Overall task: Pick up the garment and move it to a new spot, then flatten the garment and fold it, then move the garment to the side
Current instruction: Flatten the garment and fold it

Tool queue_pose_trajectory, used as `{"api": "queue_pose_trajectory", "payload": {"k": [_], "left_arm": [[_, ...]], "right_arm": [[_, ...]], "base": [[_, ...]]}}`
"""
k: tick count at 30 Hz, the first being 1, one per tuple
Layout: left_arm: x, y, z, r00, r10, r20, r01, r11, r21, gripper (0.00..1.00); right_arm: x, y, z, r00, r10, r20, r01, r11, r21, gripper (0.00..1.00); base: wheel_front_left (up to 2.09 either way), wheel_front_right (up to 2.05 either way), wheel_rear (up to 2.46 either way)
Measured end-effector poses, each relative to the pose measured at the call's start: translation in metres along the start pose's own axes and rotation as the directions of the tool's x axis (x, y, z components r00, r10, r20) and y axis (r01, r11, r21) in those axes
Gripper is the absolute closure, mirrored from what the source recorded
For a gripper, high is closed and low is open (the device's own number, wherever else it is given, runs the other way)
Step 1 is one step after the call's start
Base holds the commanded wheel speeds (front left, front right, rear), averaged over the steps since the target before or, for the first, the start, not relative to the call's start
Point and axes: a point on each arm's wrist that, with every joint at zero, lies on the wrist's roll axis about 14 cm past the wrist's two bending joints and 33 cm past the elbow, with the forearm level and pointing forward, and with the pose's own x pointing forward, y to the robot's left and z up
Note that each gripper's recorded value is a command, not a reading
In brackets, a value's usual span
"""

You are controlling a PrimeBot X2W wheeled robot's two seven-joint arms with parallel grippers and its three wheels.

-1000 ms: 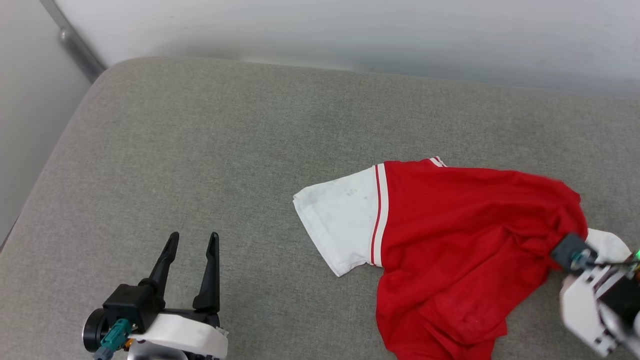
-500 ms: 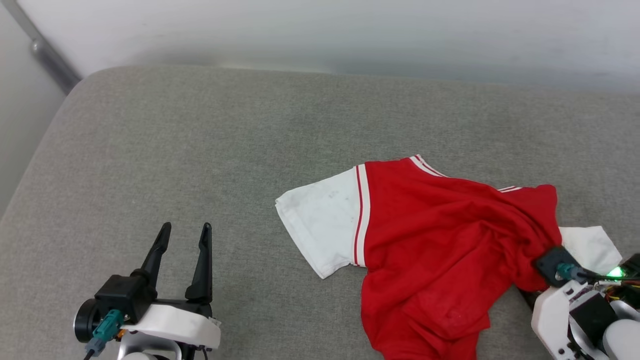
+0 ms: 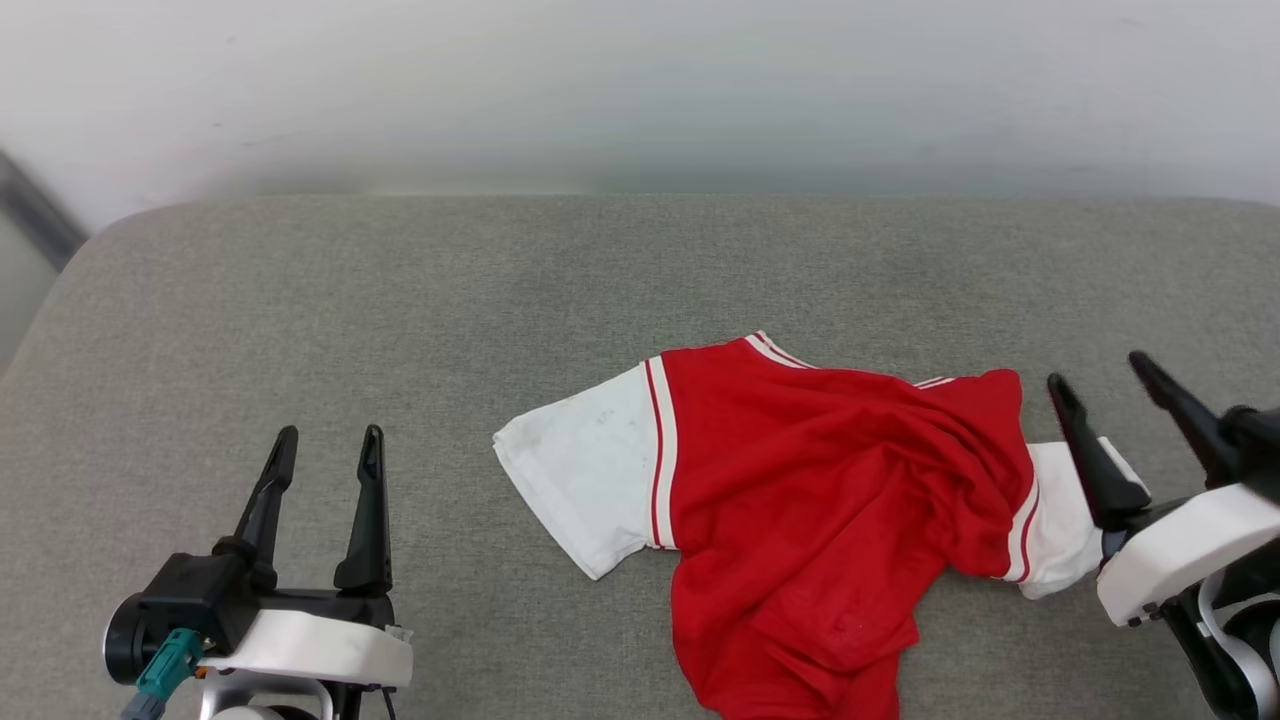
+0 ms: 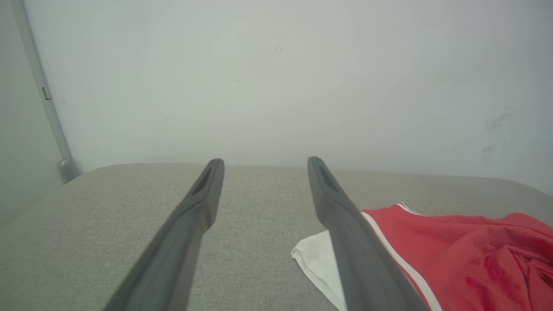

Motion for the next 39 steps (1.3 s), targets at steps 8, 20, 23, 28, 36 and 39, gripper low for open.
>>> {"api": "queue_pose_trajectory", "payload": {"k": [8, 20, 23, 28, 36, 39], "left_arm": [[0.006, -0.016, -0.004, 0.999, -0.047, -0.004, 0.047, 0.998, -0.035, 0.00], [0.033, -0.055, -0.049, 0.894, -0.324, -0.311, 0.341, 0.940, 0.002, 0.00], [0.046, -0.062, -0.064, 0.813, -0.369, -0.450, 0.397, 0.917, -0.034, 0.00], [0.058, -0.054, -0.093, 0.624, -0.363, -0.692, 0.455, 0.889, -0.056, 0.00], [0.068, -0.038, -0.140, 0.377, -0.293, -0.879, 0.477, 0.874, -0.087, 0.00], [0.065, -0.035, -0.159, 0.309, -0.272, -0.911, 0.473, 0.875, -0.101, 0.00]], "right_arm": [[-0.019, -0.011, 0.023, 0.971, -0.140, 0.194, 0.112, 0.982, 0.149, 0.00], [-0.027, -0.031, 0.020, 0.939, -0.245, 0.239, 0.211, 0.964, 0.159, 0.00], [-0.023, -0.037, 0.017, 0.934, -0.267, 0.239, 0.232, 0.959, 0.165, 0.00], [-0.014, -0.035, 0.002, 0.942, -0.266, 0.206, 0.233, 0.957, 0.172, 0.00], [-0.005, -0.045, -0.028, 0.943, -0.298, 0.146, 0.271, 0.946, 0.177, 0.00], [-0.002, -0.048, -0.036, 0.943, -0.307, 0.131, 0.282, 0.943, 0.179, 0.00]], "base": [[0.00, 0.00, 0.00], [0.00, 0.00, 0.00], [0.00, 0.00, 0.00], [0.00, 0.00, 0.00], [0.00, 0.00, 0.00], [0.00, 0.00, 0.00]]}}
